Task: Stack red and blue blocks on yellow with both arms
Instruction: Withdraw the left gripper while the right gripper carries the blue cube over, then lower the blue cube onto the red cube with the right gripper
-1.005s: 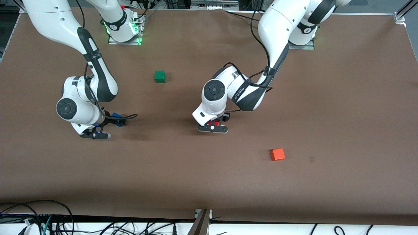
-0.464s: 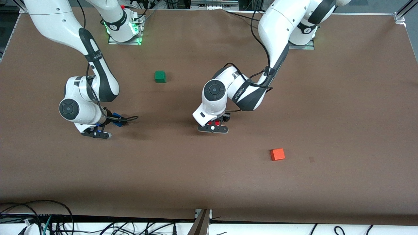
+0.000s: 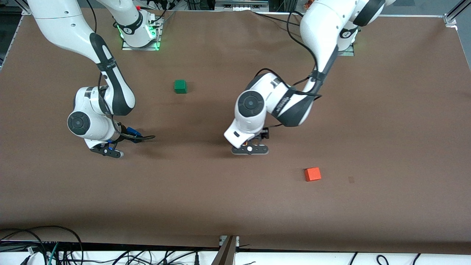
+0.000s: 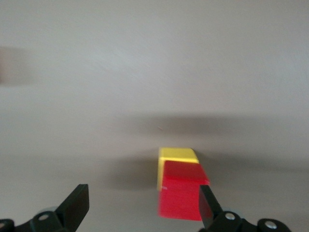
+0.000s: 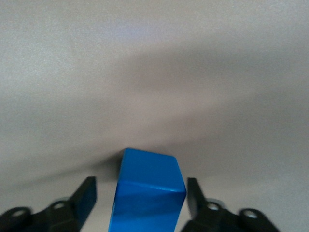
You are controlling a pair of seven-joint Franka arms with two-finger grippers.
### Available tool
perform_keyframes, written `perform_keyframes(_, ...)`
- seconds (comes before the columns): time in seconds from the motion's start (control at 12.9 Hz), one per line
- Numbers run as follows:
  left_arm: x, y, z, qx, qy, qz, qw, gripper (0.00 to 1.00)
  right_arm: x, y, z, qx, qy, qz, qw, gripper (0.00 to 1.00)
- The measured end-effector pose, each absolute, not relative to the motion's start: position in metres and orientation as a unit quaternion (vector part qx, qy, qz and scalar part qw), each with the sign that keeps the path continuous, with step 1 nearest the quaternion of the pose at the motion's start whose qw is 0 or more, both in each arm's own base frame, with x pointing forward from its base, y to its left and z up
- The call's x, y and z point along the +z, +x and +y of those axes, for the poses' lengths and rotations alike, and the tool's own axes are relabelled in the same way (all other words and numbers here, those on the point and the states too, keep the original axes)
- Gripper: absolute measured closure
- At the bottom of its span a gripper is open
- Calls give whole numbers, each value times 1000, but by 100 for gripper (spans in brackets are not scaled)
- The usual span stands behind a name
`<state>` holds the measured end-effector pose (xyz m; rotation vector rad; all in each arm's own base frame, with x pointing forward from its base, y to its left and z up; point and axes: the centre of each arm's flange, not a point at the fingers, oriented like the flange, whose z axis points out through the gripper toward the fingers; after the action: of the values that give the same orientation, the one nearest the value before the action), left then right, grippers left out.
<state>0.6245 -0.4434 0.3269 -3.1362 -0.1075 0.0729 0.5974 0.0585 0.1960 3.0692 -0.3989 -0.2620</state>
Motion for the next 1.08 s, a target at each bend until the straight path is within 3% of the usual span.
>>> perform_keyframes(0.08,352,640,-421,18,-998,-52,-2,0,196,597,59,-86,988,-130,18,39)
perform_keyframes(0.15,382,656,-395,7,-997,-71,-9,0,196,596,59,-91,987,-130,19,45)
perform_keyframes(0.39,488,682,-303,-30,-991,-129,-28,0,209,601,61,-102,986,-128,20,45)
perform_keyframes(0.54,530,678,-254,-22,-992,-126,-19,0,258,621,76,-136,984,-116,21,45)
perform_keyframes(0.77,553,685,-173,-5,-996,-93,-8,0,362,649,142,-129,989,-69,12,45)
perform_keyframes(1.08,569,685,-67,27,-999,-35,-17,0,390,633,252,-111,993,-32,-25,45)
